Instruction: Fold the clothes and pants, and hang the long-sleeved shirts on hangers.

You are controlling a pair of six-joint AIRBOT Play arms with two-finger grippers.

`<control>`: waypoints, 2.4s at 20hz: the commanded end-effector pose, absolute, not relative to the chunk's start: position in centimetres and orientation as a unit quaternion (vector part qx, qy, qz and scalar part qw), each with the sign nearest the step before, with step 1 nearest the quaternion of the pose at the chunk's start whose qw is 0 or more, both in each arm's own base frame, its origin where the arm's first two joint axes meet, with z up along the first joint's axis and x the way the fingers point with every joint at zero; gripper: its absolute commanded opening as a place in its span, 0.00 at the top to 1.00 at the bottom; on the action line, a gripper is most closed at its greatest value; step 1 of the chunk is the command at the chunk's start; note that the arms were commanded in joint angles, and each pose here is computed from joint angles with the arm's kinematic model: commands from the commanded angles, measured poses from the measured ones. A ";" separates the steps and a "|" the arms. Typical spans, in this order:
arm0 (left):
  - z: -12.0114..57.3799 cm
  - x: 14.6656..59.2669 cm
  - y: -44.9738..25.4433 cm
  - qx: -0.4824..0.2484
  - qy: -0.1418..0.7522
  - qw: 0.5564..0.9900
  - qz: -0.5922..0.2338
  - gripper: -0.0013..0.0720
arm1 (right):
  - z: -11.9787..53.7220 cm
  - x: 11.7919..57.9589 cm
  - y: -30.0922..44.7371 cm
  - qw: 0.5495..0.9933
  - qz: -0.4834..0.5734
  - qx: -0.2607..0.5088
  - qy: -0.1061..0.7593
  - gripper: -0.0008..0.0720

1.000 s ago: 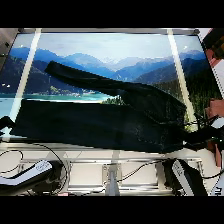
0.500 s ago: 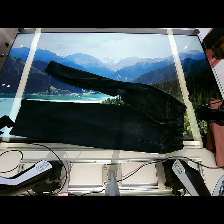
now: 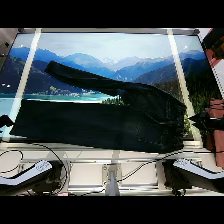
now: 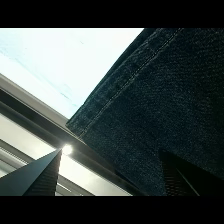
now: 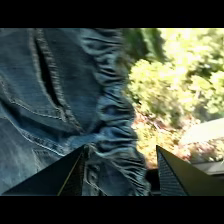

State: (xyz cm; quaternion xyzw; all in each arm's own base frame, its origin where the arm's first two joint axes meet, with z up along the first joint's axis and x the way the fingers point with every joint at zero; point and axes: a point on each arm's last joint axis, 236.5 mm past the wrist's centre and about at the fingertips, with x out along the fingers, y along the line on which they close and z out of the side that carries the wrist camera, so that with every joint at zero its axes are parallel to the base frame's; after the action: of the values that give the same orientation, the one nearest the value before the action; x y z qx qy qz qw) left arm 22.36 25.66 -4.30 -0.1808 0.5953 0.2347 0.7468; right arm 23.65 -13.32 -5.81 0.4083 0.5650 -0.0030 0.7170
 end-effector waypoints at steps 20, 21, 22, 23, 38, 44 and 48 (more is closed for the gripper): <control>0.2 36.7 16.6 -0.278 0.429 0.855 0.094 0.04 | -13.1 26.1 -7.8 0.682 0.137 0.380 0.609 0.91; 0.9 38.6 16.0 -0.277 0.403 0.868 0.092 0.04 | -13.1 26.2 -7.8 0.683 0.136 0.379 0.609 0.94; 1.6 40.5 15.3 -0.282 0.375 0.878 0.090 0.04 | -13.1 26.2 -7.8 0.683 0.136 0.379 0.609 0.94; 2.2 42.7 14.4 -0.297 0.344 0.887 0.089 0.09 | -13.1 26.2 -7.8 0.683 0.136 0.379 0.609 0.94; -7.1 59.2 5.9 -0.379 0.350 0.854 0.059 0.45 | -13.1 26.2 -7.8 0.683 0.136 0.379 0.609 0.94; -8.5 58.0 8.4 -0.384 0.368 0.840 0.110 0.55 | -13.2 26.2 -7.9 0.685 0.134 0.378 0.609 0.94; -8.8 58.1 8.7 -0.380 0.365 0.842 0.114 0.55 | -13.3 26.4 -8.2 0.688 0.129 0.376 0.607 0.94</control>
State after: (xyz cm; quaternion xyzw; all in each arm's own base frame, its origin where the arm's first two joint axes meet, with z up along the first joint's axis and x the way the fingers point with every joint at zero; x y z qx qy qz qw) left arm 58.16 8.21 -8.43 -0.3784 0.3655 0.1029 0.8442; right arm 26.07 -7.64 -12.92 0.3818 0.6096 0.1405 0.6804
